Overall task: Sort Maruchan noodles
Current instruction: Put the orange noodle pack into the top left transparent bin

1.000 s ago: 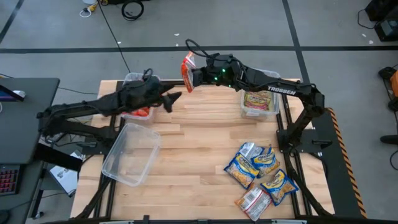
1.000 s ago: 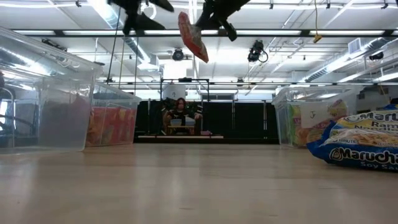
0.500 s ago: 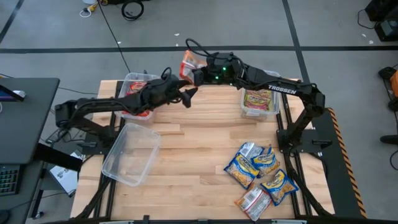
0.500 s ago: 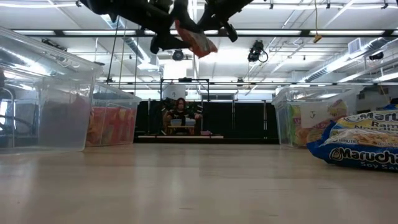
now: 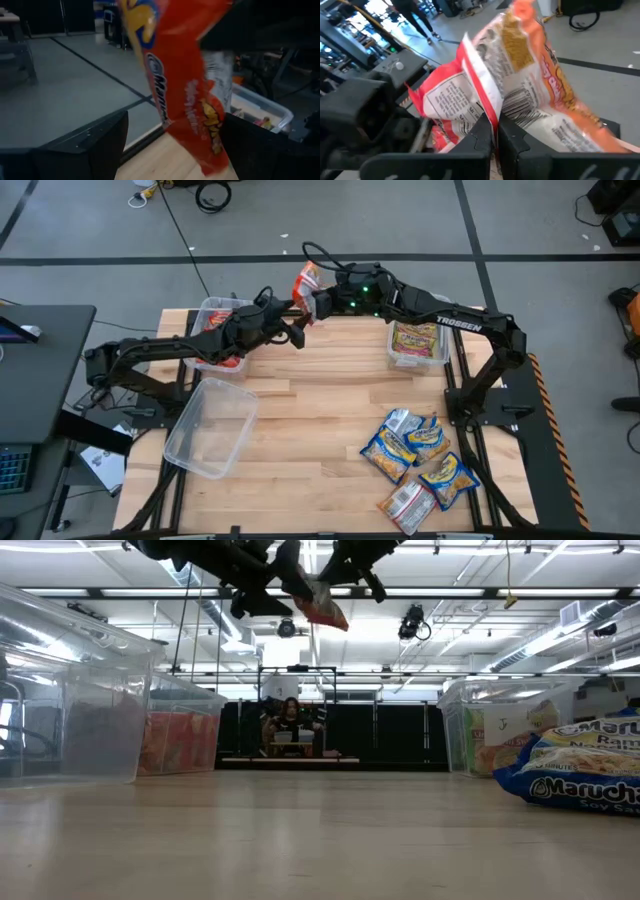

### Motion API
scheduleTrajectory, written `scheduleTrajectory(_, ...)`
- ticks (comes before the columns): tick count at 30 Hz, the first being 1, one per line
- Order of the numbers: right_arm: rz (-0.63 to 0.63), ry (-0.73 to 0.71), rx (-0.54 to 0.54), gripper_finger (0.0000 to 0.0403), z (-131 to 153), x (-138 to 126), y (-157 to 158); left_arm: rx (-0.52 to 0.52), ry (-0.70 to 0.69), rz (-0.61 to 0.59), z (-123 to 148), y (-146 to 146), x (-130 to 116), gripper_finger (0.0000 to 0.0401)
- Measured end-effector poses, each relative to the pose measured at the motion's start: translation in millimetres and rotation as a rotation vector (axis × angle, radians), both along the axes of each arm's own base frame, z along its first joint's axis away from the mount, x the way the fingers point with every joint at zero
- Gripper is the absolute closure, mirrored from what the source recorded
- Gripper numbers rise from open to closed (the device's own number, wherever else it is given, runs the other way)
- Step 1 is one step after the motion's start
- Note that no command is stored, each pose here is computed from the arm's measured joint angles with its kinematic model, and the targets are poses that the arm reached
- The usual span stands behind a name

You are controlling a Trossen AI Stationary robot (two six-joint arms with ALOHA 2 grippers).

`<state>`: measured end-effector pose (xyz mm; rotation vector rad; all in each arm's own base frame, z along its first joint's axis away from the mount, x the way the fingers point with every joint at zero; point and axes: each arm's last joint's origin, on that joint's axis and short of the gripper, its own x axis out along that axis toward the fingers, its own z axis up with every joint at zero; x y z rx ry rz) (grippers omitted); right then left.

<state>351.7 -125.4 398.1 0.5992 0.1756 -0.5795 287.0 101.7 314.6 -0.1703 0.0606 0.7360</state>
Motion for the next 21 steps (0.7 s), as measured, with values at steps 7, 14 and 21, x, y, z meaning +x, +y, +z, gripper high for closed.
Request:
scheduleTrajectory(7,-0.01,-0.038,-0.008,0.0387,4,1,-1,0.033,-0.076,0.019,7,6,-1,0.0089)
scheduleTrajectory(14,-0.009,-0.122,-0.036,0.0387,12,3,-1,0.035,-0.145,-0.079,0,17,12,0.0092)
scheduleTrajectory(21,0.048,-0.098,-0.036,0.0374,10,3,0,-0.039,-0.195,-0.06,-4,18,15,0.0171)
